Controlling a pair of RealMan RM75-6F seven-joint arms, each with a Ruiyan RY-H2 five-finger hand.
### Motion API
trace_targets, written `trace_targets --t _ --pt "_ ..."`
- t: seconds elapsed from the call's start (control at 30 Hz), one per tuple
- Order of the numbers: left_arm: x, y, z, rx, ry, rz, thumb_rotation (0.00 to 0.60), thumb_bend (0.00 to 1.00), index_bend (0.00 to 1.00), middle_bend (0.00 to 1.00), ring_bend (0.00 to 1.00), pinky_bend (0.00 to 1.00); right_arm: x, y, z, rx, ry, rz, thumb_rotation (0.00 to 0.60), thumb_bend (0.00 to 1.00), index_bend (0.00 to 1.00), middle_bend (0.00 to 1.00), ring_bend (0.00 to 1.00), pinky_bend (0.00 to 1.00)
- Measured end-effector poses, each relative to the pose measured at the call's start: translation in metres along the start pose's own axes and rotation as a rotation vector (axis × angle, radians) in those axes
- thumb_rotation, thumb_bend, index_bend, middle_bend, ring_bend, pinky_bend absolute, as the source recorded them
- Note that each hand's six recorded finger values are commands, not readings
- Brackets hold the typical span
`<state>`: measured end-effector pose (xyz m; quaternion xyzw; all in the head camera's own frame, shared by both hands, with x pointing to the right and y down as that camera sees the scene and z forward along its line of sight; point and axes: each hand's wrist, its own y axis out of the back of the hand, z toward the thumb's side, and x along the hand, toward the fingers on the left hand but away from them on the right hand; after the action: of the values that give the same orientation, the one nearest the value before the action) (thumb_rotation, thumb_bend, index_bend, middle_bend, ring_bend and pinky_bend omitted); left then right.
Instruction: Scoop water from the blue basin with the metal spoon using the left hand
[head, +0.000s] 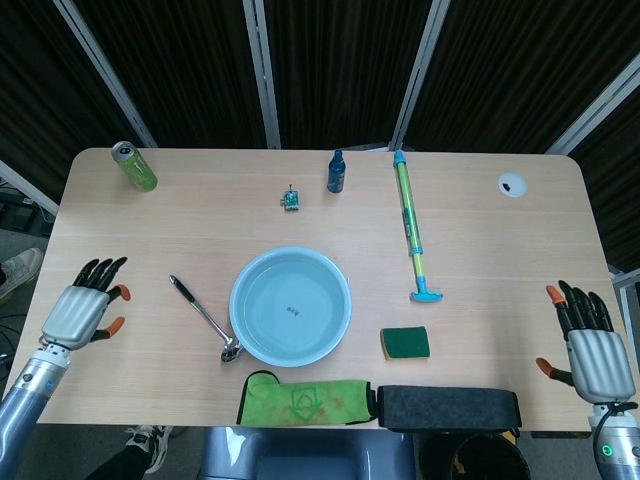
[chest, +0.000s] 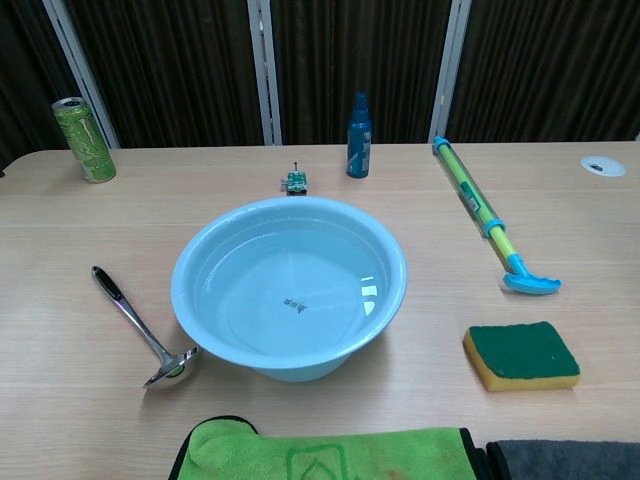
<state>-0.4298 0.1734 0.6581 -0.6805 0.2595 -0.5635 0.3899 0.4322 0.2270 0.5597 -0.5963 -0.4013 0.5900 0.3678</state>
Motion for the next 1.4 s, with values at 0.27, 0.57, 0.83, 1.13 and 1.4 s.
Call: trace_targets --t 0.27,0.57,0.83,1.13,1.4 --pt "0.032 -0.027 0.022 0.013 -0.037 -0.056 0.600 0.32 0.39 0.00 0.00 0.00 -0.006 -0.001 -0.007 -0.009 -0.022 0.013 0.600 0.00 0.00 0.00 0.00 0.00" --pt "0.056 -0.039 0.052 0.025 -0.100 -0.084 0.600 0.32 0.42 0.00 0.00 0.00 -0.008 0.004 -0.013 -0.032 -0.032 0.010 0.600 0.00 0.00 0.00 0.00 0.00" --pt "0.066 -0.050 0.066 0.028 -0.119 -0.109 0.600 0.32 0.42 0.00 0.00 0.00 -0.008 0.006 -0.016 -0.038 -0.029 0.011 0.600 0.00 0.00 0.00 0.00 0.00" --pt "0.075 -0.063 0.078 0.026 -0.137 -0.130 0.600 0.32 0.43 0.00 0.00 0.00 -0.009 0.008 -0.020 -0.047 -0.038 0.009 0.600 0.00 0.00 0.00 0.00 0.00" --pt "0.082 -0.068 0.086 0.025 -0.152 -0.127 0.600 0.32 0.44 0.00 0.00 0.00 -0.008 0.009 -0.020 -0.050 -0.033 0.011 0.600 0.00 0.00 0.00 0.00 0.00"
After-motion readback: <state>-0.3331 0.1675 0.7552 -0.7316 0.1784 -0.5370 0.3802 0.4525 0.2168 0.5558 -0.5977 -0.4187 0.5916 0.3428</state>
